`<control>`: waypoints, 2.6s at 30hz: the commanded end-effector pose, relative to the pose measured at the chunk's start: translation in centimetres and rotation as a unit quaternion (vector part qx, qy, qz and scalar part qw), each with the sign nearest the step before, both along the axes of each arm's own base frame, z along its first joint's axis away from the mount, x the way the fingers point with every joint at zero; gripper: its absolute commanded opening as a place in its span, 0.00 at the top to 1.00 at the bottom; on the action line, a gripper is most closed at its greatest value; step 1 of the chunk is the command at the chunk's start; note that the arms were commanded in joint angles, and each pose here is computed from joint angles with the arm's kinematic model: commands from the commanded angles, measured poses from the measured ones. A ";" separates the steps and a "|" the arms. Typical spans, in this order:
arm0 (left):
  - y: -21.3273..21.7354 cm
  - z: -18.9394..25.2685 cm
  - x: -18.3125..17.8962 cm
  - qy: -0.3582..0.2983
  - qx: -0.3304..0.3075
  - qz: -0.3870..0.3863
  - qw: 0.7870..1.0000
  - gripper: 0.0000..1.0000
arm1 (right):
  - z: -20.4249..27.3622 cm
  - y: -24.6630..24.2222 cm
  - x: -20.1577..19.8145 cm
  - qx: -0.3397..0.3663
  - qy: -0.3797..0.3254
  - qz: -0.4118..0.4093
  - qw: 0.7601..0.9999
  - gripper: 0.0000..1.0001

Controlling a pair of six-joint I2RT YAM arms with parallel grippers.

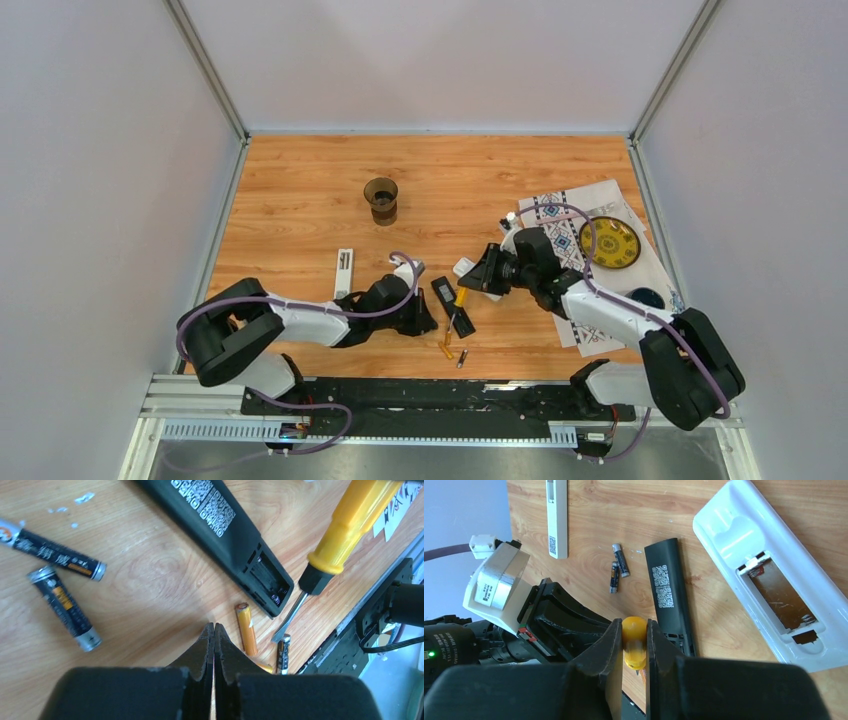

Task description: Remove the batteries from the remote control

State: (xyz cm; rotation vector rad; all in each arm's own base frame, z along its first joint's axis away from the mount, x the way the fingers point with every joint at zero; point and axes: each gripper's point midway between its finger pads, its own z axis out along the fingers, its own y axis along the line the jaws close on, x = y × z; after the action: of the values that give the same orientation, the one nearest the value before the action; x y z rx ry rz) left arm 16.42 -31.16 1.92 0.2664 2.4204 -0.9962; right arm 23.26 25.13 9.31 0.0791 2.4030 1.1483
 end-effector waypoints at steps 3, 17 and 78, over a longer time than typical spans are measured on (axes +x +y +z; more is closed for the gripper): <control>1.5 2.1 0.4 -0.037 -0.012 0.012 0.999 0.92 | 4.6 1.1 1.6 0.023 -0.064 0.014 0.998 1.00; 6.1 11.5 1.9 -0.110 -0.150 0.080 0.979 0.12 | 7.1 0.3 1.5 0.003 -0.099 0.017 0.995 1.00; 17.2 17.5 4.0 -0.210 0.176 0.116 0.955 0.00 | 14.0 -15.8 1.4 -0.139 -0.224 -0.242 0.934 0.00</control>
State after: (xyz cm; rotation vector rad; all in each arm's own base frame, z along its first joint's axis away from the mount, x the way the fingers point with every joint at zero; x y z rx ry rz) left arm 20.25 -15.88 18.23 0.2127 2.1632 -0.4909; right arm 24.52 11.51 19.08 0.2620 2.0987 0.6207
